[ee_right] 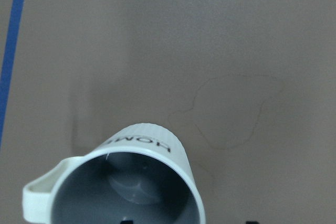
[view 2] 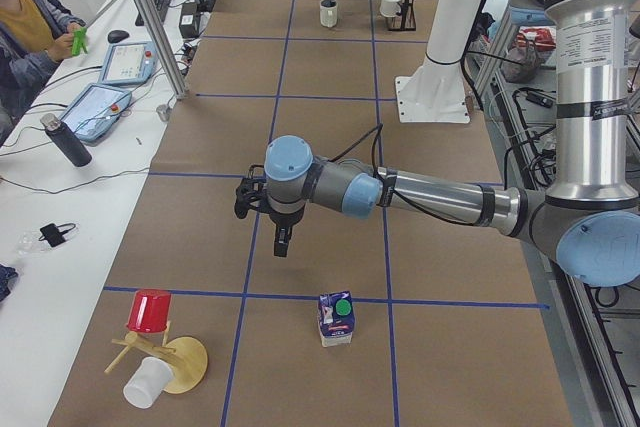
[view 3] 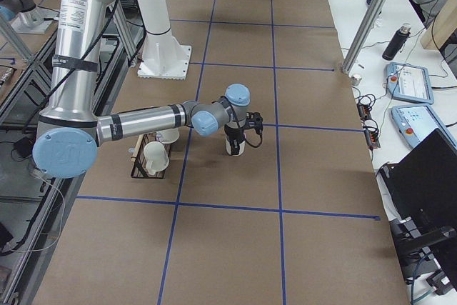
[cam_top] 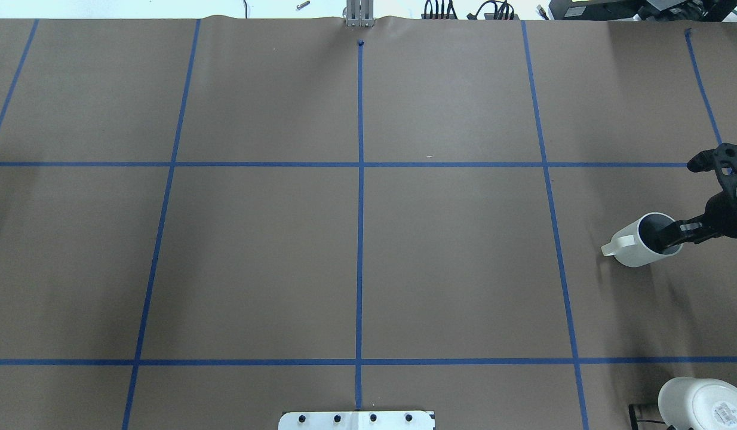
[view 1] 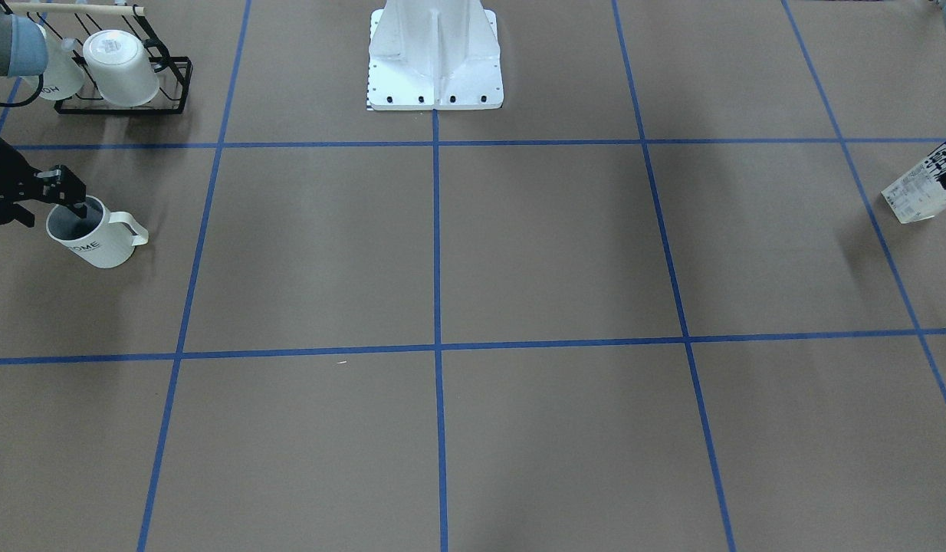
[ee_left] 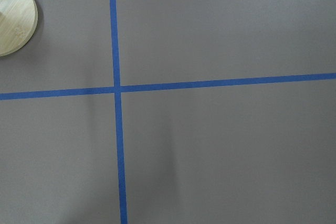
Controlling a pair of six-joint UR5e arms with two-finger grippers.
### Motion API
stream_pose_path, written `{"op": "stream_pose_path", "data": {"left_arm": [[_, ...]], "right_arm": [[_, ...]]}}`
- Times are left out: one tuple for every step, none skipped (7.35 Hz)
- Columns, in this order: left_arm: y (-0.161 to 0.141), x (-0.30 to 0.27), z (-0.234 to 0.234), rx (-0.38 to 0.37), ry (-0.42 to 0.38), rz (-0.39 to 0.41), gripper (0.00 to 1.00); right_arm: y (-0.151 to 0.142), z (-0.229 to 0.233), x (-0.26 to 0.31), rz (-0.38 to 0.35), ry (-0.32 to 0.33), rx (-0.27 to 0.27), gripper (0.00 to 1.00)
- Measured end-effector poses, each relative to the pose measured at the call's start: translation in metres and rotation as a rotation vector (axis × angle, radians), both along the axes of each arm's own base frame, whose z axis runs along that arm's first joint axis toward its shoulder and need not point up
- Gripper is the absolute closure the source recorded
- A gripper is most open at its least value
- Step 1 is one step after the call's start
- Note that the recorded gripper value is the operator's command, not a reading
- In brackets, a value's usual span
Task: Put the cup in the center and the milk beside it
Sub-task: 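Reach the right gripper down to the white mug and grasp it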
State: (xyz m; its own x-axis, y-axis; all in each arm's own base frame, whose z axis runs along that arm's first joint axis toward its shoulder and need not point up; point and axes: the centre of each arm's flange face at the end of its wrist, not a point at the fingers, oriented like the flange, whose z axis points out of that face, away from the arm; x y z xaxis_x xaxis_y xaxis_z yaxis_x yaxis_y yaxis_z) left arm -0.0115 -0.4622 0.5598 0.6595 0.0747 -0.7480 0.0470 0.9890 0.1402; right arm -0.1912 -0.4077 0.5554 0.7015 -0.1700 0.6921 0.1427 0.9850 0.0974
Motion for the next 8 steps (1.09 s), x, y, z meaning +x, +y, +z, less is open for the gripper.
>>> {"op": "stream_pose_path", "data": {"left_arm": [[0.001, 0.0, 0.0, 0.0, 0.0, 0.0, 0.02], [0.001, -0.001, 0.0, -0.001, 0.001, -0.001, 0.02], [0.003, -0.002, 0.001, -0.003, 0.001, -0.002, 0.02], [0.009, -0.005, 0.001, -0.002, 0.0, -0.003, 0.02], [0.019, -0.019, 0.007, 0.011, -0.007, -0.008, 0.02], [0.038, -0.048, 0.023, 0.033, -0.022, -0.019, 0.02], [0.06, -0.073, 0.042, 0.039, -0.034, -0.033, 0.02], [0.08, -0.086, 0.065, 0.008, -0.037, -0.049, 0.02]], "right_arm": [[0.0, -0.001, -0.001, -0.001, -0.003, 0.0, 1.0], [0.0, -0.003, -0.001, -0.003, -0.007, 0.002, 1.0], [0.0, -0.009, -0.001, -0.004, -0.015, 0.01, 1.0], [-0.002, -0.026, -0.003, -0.002, -0.031, 0.028, 1.0], [-0.011, -0.052, -0.009, 0.011, -0.047, 0.041, 1.0], [-0.029, -0.084, -0.022, 0.033, -0.054, 0.032, 1.0], [-0.046, -0.113, -0.034, 0.049, -0.055, 0.019, 1.0], [-0.056, -0.131, -0.04, 0.056, -0.054, 0.011, 1.0]]}}
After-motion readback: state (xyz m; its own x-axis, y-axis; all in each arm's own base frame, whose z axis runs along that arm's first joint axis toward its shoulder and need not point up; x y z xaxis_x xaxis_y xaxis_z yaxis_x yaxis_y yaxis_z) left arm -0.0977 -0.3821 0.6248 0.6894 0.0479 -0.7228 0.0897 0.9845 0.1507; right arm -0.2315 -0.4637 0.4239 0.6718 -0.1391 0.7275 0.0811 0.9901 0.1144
